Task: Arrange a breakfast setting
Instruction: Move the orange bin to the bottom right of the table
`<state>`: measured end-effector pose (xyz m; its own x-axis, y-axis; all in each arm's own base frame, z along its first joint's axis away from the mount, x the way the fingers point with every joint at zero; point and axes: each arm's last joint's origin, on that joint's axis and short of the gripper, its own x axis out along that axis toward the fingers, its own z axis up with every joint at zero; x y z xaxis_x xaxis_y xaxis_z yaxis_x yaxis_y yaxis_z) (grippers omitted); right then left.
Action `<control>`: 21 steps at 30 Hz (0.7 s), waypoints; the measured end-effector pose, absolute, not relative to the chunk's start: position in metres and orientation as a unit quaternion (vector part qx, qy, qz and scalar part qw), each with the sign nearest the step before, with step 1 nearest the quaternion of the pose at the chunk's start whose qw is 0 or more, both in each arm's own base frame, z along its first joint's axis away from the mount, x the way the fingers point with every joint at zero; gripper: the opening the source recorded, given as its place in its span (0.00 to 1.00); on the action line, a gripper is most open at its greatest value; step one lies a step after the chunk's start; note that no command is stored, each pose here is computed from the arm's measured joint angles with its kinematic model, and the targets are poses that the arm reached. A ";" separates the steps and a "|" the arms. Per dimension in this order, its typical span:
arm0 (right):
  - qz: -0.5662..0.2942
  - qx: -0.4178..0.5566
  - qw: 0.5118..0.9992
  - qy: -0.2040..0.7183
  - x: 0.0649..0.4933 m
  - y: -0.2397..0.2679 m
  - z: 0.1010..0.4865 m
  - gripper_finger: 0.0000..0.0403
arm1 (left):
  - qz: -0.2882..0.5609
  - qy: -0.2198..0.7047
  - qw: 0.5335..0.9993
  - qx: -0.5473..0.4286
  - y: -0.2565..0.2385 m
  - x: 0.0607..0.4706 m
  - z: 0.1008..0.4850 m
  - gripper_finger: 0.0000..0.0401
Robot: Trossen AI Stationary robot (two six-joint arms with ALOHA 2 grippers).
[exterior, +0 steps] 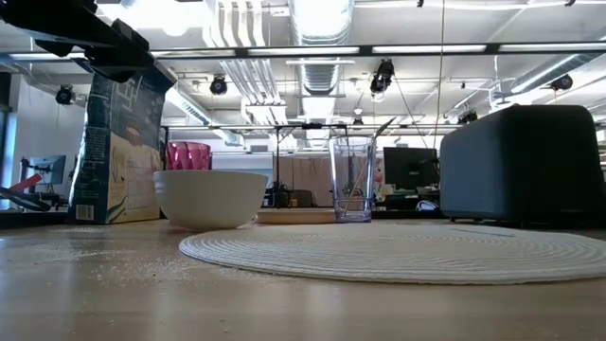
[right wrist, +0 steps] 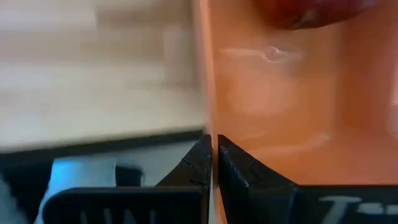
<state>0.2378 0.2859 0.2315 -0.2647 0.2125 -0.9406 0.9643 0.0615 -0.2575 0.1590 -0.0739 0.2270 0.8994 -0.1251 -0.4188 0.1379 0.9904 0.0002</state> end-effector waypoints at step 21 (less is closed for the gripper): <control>-0.522 0.452 0.357 0.629 0.232 0.281 0.221 0.02 | -0.068 0.231 0.970 0.026 -0.072 0.156 0.225 0.50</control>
